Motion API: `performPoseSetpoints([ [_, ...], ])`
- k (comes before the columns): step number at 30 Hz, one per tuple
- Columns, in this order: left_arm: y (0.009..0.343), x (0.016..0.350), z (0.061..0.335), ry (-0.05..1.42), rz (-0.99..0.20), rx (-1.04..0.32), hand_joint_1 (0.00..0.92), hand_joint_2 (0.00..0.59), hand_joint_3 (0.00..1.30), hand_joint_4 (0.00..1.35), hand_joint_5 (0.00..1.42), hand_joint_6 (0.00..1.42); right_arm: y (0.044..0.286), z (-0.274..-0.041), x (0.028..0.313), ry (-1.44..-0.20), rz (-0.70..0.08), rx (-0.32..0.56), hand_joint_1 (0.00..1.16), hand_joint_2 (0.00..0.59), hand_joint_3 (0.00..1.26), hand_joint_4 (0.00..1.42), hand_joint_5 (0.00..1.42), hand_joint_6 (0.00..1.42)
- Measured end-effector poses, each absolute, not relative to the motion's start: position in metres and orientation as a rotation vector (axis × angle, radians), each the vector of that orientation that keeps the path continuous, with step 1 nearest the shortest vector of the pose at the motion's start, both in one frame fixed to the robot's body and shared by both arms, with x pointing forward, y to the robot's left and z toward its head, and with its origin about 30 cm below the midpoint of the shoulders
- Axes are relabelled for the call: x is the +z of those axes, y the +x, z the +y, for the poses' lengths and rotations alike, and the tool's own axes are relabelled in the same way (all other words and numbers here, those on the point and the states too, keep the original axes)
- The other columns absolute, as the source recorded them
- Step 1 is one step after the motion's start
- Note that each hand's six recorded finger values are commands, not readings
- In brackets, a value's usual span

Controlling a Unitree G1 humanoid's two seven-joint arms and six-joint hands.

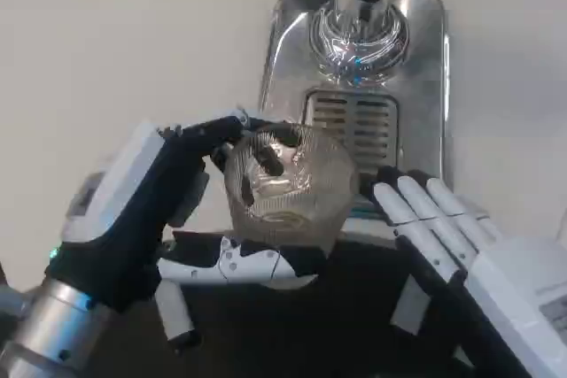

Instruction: Grasp the cup under the faucet to collect the drink, then remove the cup.

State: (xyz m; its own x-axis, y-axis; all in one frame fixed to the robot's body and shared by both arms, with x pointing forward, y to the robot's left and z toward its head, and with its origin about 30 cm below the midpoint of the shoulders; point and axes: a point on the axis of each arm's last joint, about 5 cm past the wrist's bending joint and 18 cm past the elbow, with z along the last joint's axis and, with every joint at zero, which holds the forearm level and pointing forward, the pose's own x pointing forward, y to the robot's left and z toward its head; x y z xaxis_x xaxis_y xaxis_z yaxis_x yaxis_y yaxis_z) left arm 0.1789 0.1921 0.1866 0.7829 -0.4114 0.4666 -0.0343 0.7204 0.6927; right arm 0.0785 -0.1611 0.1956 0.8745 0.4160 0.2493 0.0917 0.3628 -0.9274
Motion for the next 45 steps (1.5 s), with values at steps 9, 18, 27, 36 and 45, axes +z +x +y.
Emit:
performPoseSetpoints([
  [9, 0.177, 0.186, 0.191, 0.738, -0.637, -0.218, 0.86, 0.087, 1.1, 1.19, 1.35, 1.42, 0.08, -0.161, 0.196, -1.193, -0.484, 0.224, 0.42, 0.274, 0.02, 0.0, 0.0, 0.1],
  [18, 0.188, 0.186, 0.192, 0.727, -0.595, -0.184, 0.853, 0.091, 1.09, 1.18, 1.35, 1.42, 0.078, -0.161, 0.194, -1.141, -0.42, 0.16, 0.44, 0.279, 0.02, 0.0, 0.0, 0.12],
  [27, 0.227, 0.185, 0.188, 0.706, -0.579, -0.092, 0.848, 0.09, 1.09, 1.18, 1.35, 1.42, 0.078, -0.16, 0.193, -1.137, -0.4, 0.134, 0.44, 0.28, 0.02, 0.0, 0.0, 0.12],
  [36, 0.262, 0.182, 0.18, 0.697, -0.568, -0.052, 0.843, 0.09, 1.08, 1.18, 1.34, 1.42, 0.079, -0.158, 0.194, -1.141, -0.411, 0.157, 0.47, 0.281, 0.02, 0.0, 0.0, 0.12],
  [45, 0.291, 0.184, 0.163, 0.684, -0.584, -0.09, 0.852, 0.092, 1.08, 1.17, 1.33, 1.42, 0.079, -0.159, 0.194, -1.145, -0.404, 0.159, 0.49, 0.278, 0.02, 0.0, 0.0, 0.14],
])
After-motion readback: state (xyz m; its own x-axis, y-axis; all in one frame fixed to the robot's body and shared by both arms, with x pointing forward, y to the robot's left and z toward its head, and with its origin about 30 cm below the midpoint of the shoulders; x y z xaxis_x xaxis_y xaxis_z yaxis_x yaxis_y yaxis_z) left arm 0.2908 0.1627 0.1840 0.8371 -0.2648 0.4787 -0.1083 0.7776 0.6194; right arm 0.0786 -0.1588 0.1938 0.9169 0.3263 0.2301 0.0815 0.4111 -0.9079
